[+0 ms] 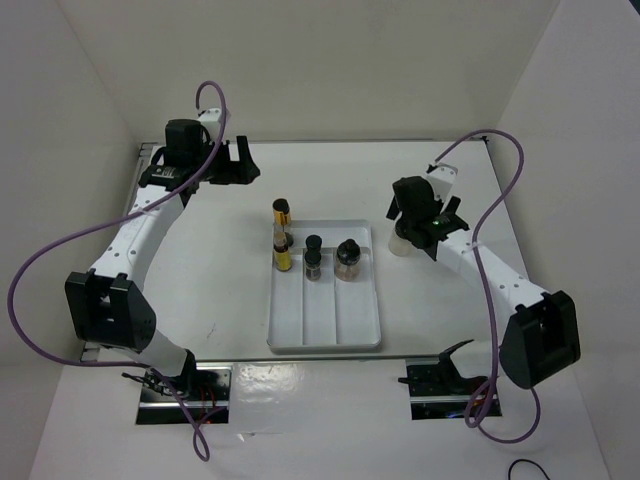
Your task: Organize the condiment bottles
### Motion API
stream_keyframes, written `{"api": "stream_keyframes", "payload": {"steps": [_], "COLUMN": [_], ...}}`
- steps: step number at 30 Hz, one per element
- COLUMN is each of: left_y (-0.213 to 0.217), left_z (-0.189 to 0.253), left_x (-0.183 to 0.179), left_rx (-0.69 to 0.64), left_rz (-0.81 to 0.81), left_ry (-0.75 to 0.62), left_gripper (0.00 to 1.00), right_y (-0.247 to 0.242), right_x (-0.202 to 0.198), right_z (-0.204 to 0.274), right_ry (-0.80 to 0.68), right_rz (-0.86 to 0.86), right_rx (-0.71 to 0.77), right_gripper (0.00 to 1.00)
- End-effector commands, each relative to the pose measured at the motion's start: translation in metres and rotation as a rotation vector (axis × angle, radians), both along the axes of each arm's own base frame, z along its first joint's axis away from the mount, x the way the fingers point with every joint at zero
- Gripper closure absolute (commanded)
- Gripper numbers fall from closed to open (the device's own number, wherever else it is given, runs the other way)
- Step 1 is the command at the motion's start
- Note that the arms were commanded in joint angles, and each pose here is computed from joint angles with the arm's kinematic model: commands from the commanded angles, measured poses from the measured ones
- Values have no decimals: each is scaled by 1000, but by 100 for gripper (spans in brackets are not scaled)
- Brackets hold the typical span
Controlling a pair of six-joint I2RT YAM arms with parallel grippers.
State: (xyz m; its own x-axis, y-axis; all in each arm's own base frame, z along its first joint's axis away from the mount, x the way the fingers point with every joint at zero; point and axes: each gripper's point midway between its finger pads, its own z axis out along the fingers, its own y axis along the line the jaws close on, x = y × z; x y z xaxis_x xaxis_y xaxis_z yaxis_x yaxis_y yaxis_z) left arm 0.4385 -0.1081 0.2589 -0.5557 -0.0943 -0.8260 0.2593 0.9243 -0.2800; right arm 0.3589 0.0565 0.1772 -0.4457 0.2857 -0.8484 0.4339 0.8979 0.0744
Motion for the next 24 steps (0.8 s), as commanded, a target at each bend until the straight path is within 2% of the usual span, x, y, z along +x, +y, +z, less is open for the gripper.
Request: {"api": "stream_keyframes", "payload": {"steps": [1, 6, 16, 24], "left_y": [-1, -1, 2, 2], "left_z": [7, 3, -1, -5], "left_x": [3, 5, 7, 11], "left_rx": [-19, -18, 0, 2], "left_rz": [-3, -3, 10, 10], "left_ry": [-27, -18, -13, -4], "left_gripper": [0, 0, 0, 0], "right_y": [-2, 2, 11, 4], "right_x": [11, 14, 31, 33], "right_z": [5, -4, -29, -28], "right_ry": [-77, -91, -86, -121], "right_rz": [-43, -75, -134, -198], "right_rx": [-27, -64, -189, -207], "right_gripper": [2, 2, 20, 24]}}
